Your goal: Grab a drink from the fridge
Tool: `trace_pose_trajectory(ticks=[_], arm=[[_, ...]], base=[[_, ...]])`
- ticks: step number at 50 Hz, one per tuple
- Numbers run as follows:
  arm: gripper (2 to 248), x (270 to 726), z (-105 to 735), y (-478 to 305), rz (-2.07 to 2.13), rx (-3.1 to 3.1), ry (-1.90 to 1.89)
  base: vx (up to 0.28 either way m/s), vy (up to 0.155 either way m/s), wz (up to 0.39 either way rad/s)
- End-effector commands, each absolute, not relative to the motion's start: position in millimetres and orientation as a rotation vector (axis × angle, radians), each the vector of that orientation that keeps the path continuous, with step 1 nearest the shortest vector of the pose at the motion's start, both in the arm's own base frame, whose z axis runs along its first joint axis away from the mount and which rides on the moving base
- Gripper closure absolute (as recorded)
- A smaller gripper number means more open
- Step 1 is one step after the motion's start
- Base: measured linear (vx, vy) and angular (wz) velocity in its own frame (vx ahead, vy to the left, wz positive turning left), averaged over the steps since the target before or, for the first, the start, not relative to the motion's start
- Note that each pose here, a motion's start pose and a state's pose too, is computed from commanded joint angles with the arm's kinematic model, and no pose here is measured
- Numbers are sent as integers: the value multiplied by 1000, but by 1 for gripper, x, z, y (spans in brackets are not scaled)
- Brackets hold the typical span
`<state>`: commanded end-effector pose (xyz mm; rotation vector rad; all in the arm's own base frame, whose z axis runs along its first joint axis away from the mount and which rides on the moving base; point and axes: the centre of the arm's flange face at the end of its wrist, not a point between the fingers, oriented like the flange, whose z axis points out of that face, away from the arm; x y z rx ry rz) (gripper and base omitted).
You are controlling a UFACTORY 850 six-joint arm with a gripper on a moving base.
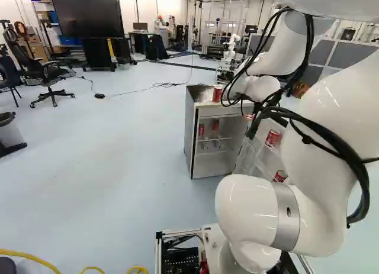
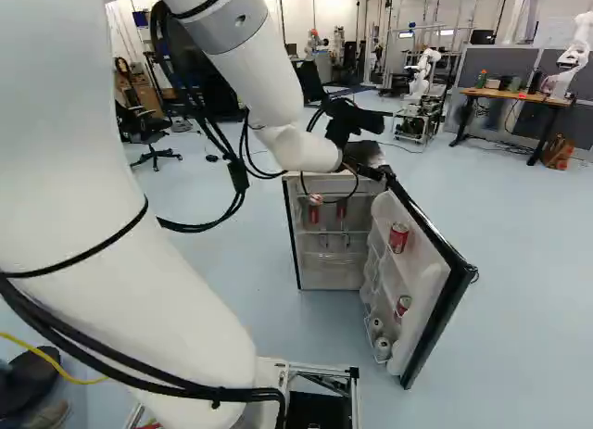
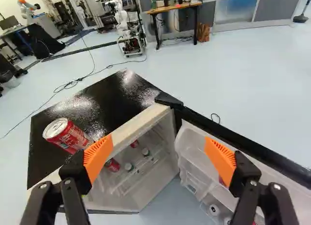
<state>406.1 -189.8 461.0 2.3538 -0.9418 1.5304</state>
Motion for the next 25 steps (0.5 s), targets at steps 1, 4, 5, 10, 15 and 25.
trace_pose_trajectory(ticks=[1,4,5,10,15,25], arm=[[3,405,462,-191,1526,2353,-950],[3,403,464,-195,1515,2350,-977],[3,402,464,-197,1511,2349,-986],[3,398,467,-203,1491,2344,-1030],[3,395,467,-210,1464,2344,-1076],[3,390,464,-224,1396,2351,-1175]], base=[[0,0,0],[0,0,0],[0,0,0],[0,0,0],[0,0,0],[0,0,0]])
